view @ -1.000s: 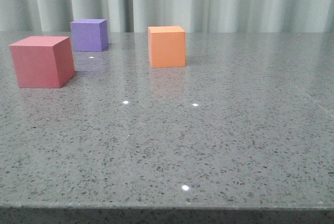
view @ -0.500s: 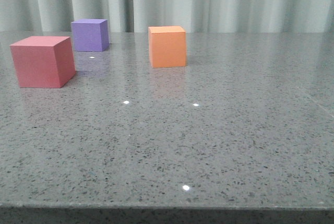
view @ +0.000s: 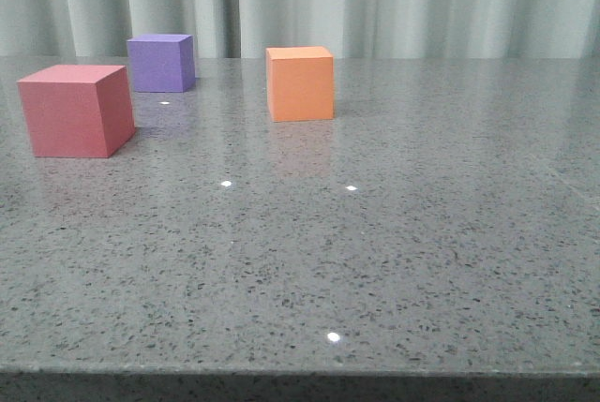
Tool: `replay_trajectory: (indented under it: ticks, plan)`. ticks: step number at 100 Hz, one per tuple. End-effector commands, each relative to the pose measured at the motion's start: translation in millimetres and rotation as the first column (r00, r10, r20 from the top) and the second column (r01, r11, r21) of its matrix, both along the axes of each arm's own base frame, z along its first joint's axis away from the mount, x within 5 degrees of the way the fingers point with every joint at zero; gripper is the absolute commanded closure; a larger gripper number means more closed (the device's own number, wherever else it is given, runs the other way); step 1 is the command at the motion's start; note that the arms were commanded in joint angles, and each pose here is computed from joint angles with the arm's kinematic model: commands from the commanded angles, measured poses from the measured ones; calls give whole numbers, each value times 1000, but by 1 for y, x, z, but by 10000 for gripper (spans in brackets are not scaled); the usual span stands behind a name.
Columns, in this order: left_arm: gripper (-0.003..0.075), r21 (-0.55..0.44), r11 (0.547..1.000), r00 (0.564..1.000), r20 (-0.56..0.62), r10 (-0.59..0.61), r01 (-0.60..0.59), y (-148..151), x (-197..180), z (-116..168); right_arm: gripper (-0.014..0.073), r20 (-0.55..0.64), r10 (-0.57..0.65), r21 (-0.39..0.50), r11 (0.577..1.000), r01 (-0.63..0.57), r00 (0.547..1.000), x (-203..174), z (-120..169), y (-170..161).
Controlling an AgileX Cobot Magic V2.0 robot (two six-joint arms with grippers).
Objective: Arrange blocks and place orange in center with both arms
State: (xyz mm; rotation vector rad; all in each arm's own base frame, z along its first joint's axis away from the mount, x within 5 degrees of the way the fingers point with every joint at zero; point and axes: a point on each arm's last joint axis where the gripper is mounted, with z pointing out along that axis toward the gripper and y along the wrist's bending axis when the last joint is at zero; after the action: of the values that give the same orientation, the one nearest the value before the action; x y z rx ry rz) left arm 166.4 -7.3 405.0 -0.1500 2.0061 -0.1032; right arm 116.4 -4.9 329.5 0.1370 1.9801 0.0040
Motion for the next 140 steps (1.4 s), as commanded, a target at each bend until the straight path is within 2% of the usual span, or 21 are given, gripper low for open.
replay_trajectory:
  ticks: [1,22,32,43,53,58,65,70,104,115,140]
  plan:
    - [741,-13,1000,999,42,0,0,-1,14,10,664,100,6,-26,1000,-3,995,2,15,-1]
    - [733,-9,1000,999,-37,0,-1,-3,34,-4,664,100,6,-26,1000,-3,995,2,15,-1]
    - [668,-8,1000,999,-51,1,-1,-3,36,-6,664,100,6,-26,1000,-3,995,2,15,-1]
    - [531,-2,1000,998,-57,3,-3,-3,36,-7,664,100,6,-26,1000,-3,995,2,15,-1]
    - [339,8,1000,998,-66,6,-5,-2,36,-7,664,100,6,-26,1000,-3,995,2,15,-1]
    - [219,16,1000,997,-72,8,-7,-2,36,-8,664,100,6,-26,1000,-3,995,2,15,-1]
    - [102,16,1000,997,-79,9,-8,-1,35,-9,664,100,6,-26,1000,-3,995,2,15,-1]
    - [52,17,1000,996,-86,10,-9,-1,35,-9,664,100,6,-26,1000,-3,995,2,15,-1]
    - [42,16,1000,995,-98,11,-10,-1,35,-10,664,100,6,-26,1000,-3,995,2,15,-1]
    - [42,-28,1000,996,-93,-8,5,-5,35,-10,664,100,6,-26,1000,-3,995,2,15,-1]
    - [42,-80,987,988,-57,-145,140,-35,41,8,664,100,6,-26,1000,-3,995,2,15,-1]
